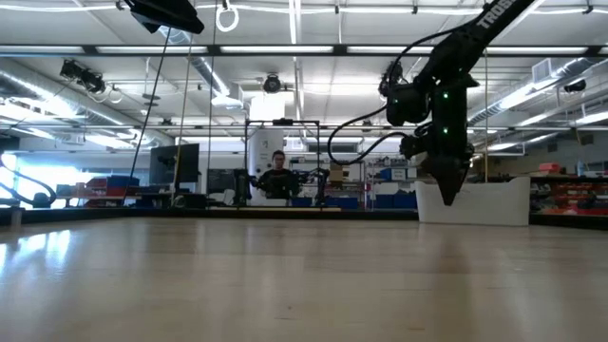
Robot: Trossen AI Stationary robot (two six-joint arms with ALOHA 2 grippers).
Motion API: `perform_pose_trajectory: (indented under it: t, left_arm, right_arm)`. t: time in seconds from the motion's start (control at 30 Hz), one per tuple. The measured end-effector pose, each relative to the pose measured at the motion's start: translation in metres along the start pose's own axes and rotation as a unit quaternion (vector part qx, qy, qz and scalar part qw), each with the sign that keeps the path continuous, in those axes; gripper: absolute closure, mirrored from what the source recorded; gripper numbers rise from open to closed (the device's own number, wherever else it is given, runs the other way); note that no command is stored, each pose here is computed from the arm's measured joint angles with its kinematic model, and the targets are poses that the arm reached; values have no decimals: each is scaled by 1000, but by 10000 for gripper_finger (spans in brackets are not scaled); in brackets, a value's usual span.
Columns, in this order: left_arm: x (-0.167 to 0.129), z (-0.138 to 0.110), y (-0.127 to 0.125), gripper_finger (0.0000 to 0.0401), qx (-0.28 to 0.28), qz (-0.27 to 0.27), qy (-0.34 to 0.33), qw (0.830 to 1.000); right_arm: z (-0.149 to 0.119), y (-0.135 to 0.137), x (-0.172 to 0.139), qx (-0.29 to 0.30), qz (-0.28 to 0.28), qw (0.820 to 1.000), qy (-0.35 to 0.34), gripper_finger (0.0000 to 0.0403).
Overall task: Pick and place USB-C Cables
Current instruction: Move the white bin to the center
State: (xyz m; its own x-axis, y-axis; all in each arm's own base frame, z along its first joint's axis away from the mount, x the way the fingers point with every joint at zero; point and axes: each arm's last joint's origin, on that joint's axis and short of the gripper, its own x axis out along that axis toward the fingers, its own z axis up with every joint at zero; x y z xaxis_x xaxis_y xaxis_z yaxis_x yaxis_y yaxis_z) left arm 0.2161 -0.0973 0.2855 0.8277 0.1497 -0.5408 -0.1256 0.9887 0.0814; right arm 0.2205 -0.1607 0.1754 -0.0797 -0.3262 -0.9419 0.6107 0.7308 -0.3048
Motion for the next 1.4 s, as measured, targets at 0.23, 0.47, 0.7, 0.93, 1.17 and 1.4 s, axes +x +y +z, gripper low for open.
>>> perform_pose_trajectory:
  t: [0.23, 0.47, 0.7, 0.93, 1.17, 1.4]
  left_arm:
    - [-2, -6, -2, 271, -8, -8, 23, 1000]
    - [-8, -10, -12, 271, -3, -23, 27, 999]
    - [-10, -11, -14, 271, 0, -14, 21, 1000]
    - [-15, -13, -20, 271, -2, -29, 21, 999]
    - [-25, -18, -33, 271, -17, -57, 20, 998]
    - [-33, -22, -42, 271, -14, -55, 4, 998]
  right_arm:
    - [-7, 1, -8, 3, 1, 1000, 12, 218]
    - [-10, 3, -9, 8, 18, 999, 26, 233]
    - [-10, 4, -9, 8, 24, 999, 26, 279]
    - [-10, 4, -9, 12, 28, 999, 25, 333]
    - [-10, 6, -10, 8, 30, 999, 24, 384]
    - [-9, 16, -14, -8, 34, 999, 13, 393]
